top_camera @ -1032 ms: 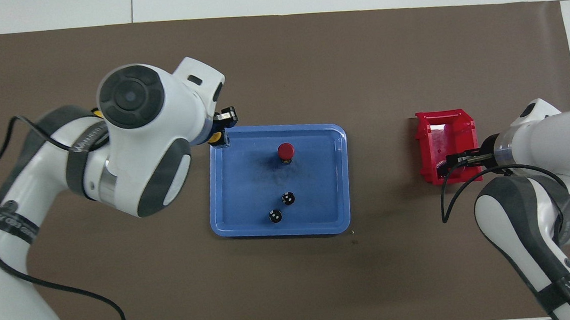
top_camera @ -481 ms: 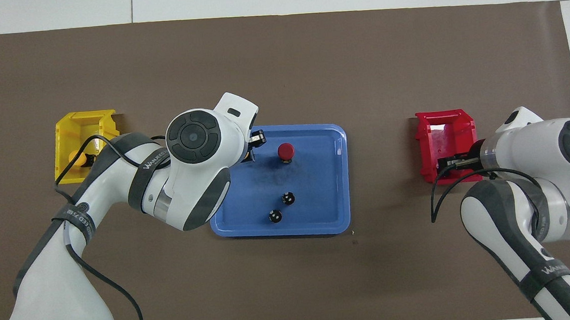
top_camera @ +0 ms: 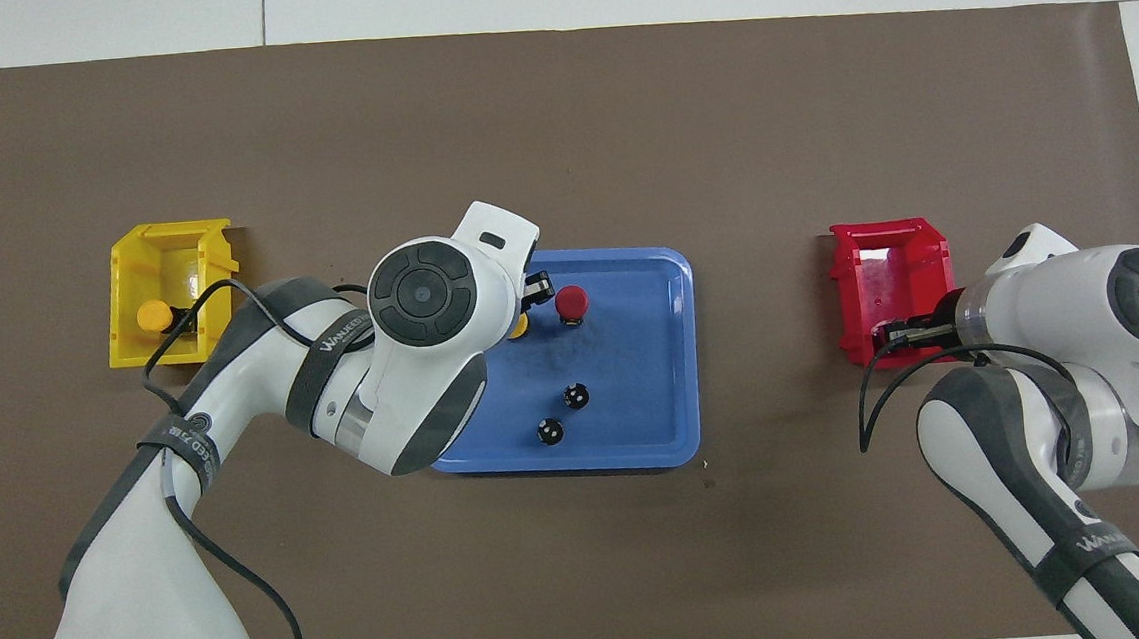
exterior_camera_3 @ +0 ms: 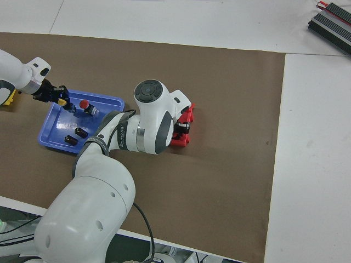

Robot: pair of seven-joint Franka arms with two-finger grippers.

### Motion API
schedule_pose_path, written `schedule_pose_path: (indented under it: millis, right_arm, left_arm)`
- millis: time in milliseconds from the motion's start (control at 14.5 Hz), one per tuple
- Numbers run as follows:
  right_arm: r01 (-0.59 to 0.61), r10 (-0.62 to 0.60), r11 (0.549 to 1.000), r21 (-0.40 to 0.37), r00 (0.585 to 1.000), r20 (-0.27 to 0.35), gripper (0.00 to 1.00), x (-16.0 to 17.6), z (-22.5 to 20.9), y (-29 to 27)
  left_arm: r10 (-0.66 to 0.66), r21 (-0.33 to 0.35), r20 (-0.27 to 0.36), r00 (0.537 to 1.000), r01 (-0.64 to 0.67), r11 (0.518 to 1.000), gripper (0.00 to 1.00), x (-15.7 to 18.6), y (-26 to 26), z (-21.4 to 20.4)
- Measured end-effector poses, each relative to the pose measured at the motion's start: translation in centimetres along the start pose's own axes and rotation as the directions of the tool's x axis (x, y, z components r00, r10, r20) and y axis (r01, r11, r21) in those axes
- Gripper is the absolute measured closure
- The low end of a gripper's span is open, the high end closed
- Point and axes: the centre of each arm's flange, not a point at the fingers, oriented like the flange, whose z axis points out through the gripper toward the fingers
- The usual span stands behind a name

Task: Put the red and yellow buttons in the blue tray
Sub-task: 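Place the yellow button in the tray while the right gripper grasps red, then place the second red button in the tray while the left gripper grasps yellow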

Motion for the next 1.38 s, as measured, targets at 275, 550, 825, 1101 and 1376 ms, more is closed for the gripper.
schedule_pose_path:
  millis: [275,550,825,1101,1376]
  right_arm:
    - [0.006,-0.006,1.0,0.005,0.999,0.041,0.59,2.2,-3.8,-0.2]
    - [0.022,-0.022,1.0,0.013,0.999,0.048,0.59,7.8,-14.1,-3.0]
    - [-0.083,0.084,0.996,0.04,0.996,-0.024,0.59,10.8,-15.1,-16.7]
    - [-0.14,0.141,0.989,0.057,0.99,-0.027,0.59,9.5,-8.3,-27.7]
    - [-0.132,0.132,0.991,0.019,0.991,-0.015,0.59,9.0,-2.7,-28.4]
  left_arm:
    - [0.01,0.026,0.011,1.0,-0.01,1.0,0.0,0.8,-0.7,-3.6]
    - [0.138,0.079,0.048,0.989,-0.141,0.987,0.0,7.2,-10.6,-11.1]
    - [0.119,0.088,0.049,0.992,-0.123,0.989,0.03,15.6,-26.1,-12.2]
    - [0.172,0.085,0.063,0.983,-0.177,0.98,0.36,17.0,-31.9,-9.9]
    - [0.22,0.081,0.067,0.973,-0.225,0.971,0.44,16.6,-35.3,-6.3]
